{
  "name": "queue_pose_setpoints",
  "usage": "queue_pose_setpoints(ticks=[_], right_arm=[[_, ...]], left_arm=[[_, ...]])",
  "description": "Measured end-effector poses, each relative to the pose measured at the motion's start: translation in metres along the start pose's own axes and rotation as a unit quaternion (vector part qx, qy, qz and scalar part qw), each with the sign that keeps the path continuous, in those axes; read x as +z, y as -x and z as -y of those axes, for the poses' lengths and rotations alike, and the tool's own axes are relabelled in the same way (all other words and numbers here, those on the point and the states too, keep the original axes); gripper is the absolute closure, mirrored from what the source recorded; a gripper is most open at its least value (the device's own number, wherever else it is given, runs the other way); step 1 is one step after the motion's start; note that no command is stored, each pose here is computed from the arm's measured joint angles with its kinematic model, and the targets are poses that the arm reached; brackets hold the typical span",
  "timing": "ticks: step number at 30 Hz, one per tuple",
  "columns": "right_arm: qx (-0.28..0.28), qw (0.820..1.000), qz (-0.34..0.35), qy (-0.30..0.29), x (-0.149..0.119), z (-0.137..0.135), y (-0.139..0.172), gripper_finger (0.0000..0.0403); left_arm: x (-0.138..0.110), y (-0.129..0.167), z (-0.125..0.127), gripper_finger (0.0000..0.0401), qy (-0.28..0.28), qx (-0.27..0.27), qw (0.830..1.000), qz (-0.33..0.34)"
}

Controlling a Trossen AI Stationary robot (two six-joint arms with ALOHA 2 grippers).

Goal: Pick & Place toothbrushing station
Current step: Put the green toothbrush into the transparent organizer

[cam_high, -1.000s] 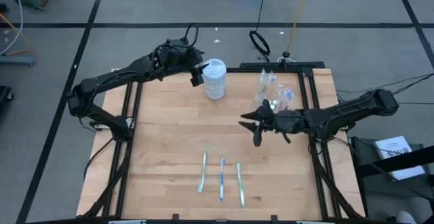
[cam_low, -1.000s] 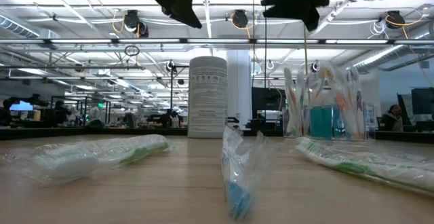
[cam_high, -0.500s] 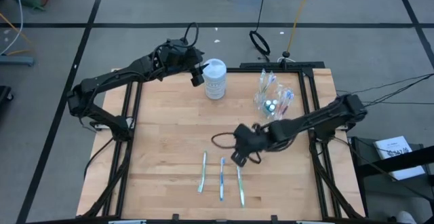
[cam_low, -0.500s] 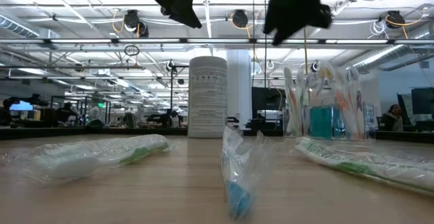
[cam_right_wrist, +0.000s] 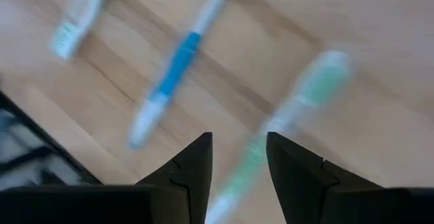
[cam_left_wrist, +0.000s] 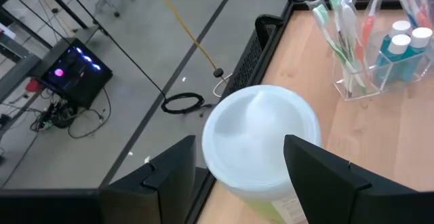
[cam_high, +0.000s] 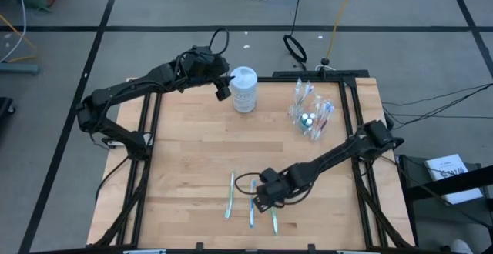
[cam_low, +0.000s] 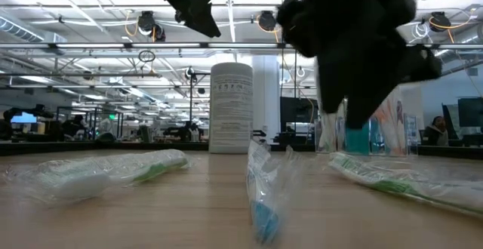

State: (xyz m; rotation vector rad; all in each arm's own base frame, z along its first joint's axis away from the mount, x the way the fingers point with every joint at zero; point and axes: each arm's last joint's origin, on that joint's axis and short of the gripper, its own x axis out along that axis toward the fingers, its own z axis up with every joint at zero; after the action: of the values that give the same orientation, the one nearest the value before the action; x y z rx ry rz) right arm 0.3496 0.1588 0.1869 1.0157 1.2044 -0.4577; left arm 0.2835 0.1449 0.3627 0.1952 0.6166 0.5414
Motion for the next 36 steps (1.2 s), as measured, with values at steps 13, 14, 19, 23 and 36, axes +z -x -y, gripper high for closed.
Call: queue_pose_setpoints(ticks=[13, 14, 19, 23, 36], right_arm=[[-0.024, 0.998, -0.004, -0.06, -0.001, 0.003, -0.026, 0.0273], [-0.03, 0.998, -0.005, -0.06, -0.001, 0.005, -0.025, 0.0273], [-0.046, 0.996, -0.005, -0.07, -0.003, 0.007, -0.013, 0.0273], [-0.076, 0.994, -0.008, -0.078, -0.004, 0.014, -0.014, 0.0273], [-0.068, 0.992, 0.015, -0.106, -0.006, 0.033, -0.032, 0.0273]], left_arm=[[0.0, 0.0, 0.0, 0.0174, -0.017, 0.0, 1.0, 0.001], [0.0, 0.0, 0.0, 0.0174, -0.019, 0.0, 1.0, 0.001], [0.0, 0.0, 0.0, 0.0174, -0.026, 0.0, 1.0, 0.001], [0.0, 0.0, 0.0, 0.0174, -0.026, 0.0, 1.0, 0.001], [0.0, 0.0, 0.0, 0.0174, -0.026, 0.0, 1.0, 0.001]])
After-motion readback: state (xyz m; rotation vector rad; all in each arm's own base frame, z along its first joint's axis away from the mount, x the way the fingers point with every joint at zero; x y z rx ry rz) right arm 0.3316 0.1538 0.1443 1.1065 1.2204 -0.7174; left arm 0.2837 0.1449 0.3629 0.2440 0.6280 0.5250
